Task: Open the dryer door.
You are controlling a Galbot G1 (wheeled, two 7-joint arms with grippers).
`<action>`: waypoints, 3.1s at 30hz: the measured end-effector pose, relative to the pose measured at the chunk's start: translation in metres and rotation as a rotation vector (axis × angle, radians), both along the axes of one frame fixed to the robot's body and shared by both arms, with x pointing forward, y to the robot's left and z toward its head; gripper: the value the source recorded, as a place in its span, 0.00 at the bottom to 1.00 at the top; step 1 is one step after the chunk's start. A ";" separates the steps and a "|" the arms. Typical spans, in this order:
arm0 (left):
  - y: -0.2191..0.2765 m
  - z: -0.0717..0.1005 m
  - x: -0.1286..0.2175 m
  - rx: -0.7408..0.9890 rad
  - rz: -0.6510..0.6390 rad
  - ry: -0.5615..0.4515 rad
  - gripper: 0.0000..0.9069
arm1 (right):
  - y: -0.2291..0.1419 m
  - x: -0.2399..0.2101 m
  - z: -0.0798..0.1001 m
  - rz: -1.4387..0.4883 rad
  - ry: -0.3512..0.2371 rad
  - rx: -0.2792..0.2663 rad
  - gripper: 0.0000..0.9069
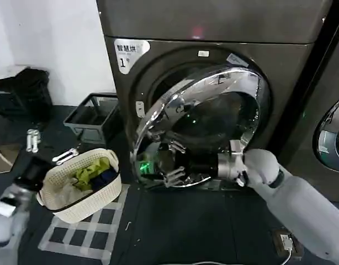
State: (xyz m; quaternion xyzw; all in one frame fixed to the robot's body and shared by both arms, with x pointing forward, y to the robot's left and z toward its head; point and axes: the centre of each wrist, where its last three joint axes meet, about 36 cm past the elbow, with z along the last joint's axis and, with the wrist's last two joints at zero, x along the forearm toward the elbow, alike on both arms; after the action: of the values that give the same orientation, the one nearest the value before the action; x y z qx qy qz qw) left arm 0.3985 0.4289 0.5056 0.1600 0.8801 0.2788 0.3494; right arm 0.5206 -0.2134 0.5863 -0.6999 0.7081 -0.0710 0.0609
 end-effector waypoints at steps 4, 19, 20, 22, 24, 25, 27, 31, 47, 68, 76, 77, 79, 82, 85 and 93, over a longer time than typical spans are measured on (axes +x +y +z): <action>-0.007 0.002 0.014 0.017 -0.044 0.008 1.00 | -0.009 -0.002 0.001 0.026 -0.001 -0.007 1.00; -0.030 0.007 0.050 0.102 -0.199 0.040 1.00 | -0.051 -0.022 0.012 0.055 -0.024 -0.026 1.00; -0.033 0.007 0.052 0.107 -0.211 0.044 1.00 | -0.055 -0.024 0.013 0.048 -0.026 -0.025 1.00; -0.040 0.005 0.056 0.115 -0.236 0.049 1.00 | -0.064 -0.029 0.014 0.033 -0.028 -0.019 1.00; -0.047 0.004 0.060 0.121 -0.259 0.053 1.00 | -0.074 -0.033 0.015 0.010 -0.031 -0.011 1.00; -0.052 0.003 0.062 0.124 -0.274 0.056 1.00 | -0.080 -0.035 0.015 -0.002 -0.031 -0.006 1.00; -0.061 0.001 0.065 0.129 -0.303 0.063 1.00 | -0.091 -0.040 0.014 -0.030 -0.031 -0.003 1.00; -0.082 -0.003 0.074 0.134 -0.360 0.070 1.00 | -0.117 -0.052 0.015 -0.099 -0.042 -0.001 1.00; -0.149 -0.006 0.106 0.127 -0.527 0.016 1.00 | -0.227 -0.146 0.004 -0.562 -0.135 0.037 1.00; -0.220 -0.017 0.129 0.090 -0.677 -0.021 1.00 | -0.284 -0.367 -0.023 -1.580 -0.404 -0.075 1.00; -0.261 -0.020 0.137 0.082 -0.717 -0.020 1.00 | -0.295 -0.431 -0.034 -2.168 -0.502 -0.142 1.00; -0.266 -0.021 0.138 0.078 -0.721 -0.019 1.00 | -0.295 -0.437 -0.035 -2.239 -0.507 -0.150 1.00; -0.274 -0.022 0.140 0.077 -0.726 -0.020 1.00 | -0.296 -0.451 -0.038 -2.384 -0.518 -0.178 1.00; -0.288 -0.023 0.144 0.075 -0.737 -0.019 1.00 | -0.297 -0.471 -0.042 -2.597 -0.533 -0.256 1.00; -0.302 -0.024 0.148 0.078 -0.746 -0.021 1.00 | -0.298 -0.491 -0.046 -2.753 -0.565 -0.327 1.00; -0.340 -0.032 0.154 0.068 -0.777 -0.005 1.00 | -0.304 -0.537 -0.048 -3.058 -0.606 -0.460 1.00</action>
State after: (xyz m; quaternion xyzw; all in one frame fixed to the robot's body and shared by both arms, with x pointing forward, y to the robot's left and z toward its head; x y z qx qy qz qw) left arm 0.5522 0.0888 0.4735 0.4923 0.7433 0.1550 0.4256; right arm -0.0160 -0.5179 0.5384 -0.6953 -0.6537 0.2966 0.0352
